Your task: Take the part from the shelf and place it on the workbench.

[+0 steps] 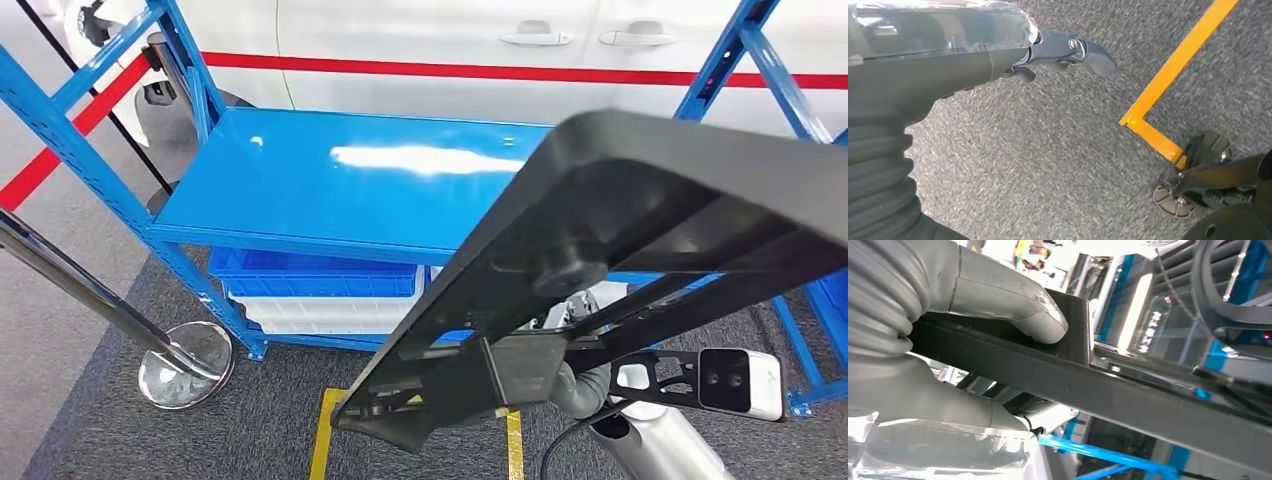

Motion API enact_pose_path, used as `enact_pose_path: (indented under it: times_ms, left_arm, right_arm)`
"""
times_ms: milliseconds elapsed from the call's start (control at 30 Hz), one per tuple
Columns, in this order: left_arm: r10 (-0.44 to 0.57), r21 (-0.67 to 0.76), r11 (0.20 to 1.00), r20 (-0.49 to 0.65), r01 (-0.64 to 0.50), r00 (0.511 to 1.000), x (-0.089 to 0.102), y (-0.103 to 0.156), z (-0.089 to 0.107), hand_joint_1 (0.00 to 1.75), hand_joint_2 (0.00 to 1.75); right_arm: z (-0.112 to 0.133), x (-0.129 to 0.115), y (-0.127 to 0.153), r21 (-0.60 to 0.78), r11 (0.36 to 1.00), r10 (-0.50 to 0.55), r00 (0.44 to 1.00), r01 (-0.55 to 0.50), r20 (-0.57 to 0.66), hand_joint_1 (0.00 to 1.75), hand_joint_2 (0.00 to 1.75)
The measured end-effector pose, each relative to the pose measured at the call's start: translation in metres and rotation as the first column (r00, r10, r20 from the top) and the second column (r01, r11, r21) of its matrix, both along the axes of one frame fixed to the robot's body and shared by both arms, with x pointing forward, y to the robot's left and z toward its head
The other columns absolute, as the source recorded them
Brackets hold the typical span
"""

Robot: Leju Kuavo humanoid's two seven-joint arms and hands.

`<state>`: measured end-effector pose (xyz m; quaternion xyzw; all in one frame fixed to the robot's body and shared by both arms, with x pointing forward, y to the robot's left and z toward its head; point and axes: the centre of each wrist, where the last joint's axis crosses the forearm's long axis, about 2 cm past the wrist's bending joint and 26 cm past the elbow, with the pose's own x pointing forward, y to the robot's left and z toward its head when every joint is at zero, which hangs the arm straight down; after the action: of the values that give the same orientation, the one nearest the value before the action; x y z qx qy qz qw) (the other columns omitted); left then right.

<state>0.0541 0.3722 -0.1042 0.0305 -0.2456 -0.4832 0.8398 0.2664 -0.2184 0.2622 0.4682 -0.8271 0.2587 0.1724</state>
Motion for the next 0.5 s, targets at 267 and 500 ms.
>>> enact_pose_path:
  times_ms: [267, 500]
  left_arm:
    - [0.005, 0.005, 1.0, 0.004, -0.005, 1.0, 0.001, -0.001, 0.0, 0.0, 1.75]
    - [0.023, -0.007, 1.0, 0.025, -0.023, 0.999, 0.003, -0.004, 0.0, 0.0, 1.75]
  right_arm:
    - [0.004, 0.003, -0.006, 0.012, 0.997, 0.08, 0.997, -0.08, 0.004, 1.75, 1.75]
    - [0.008, 0.011, -0.017, -0.026, 0.994, 0.109, 0.993, -0.108, 0.045, 1.75, 1.75]
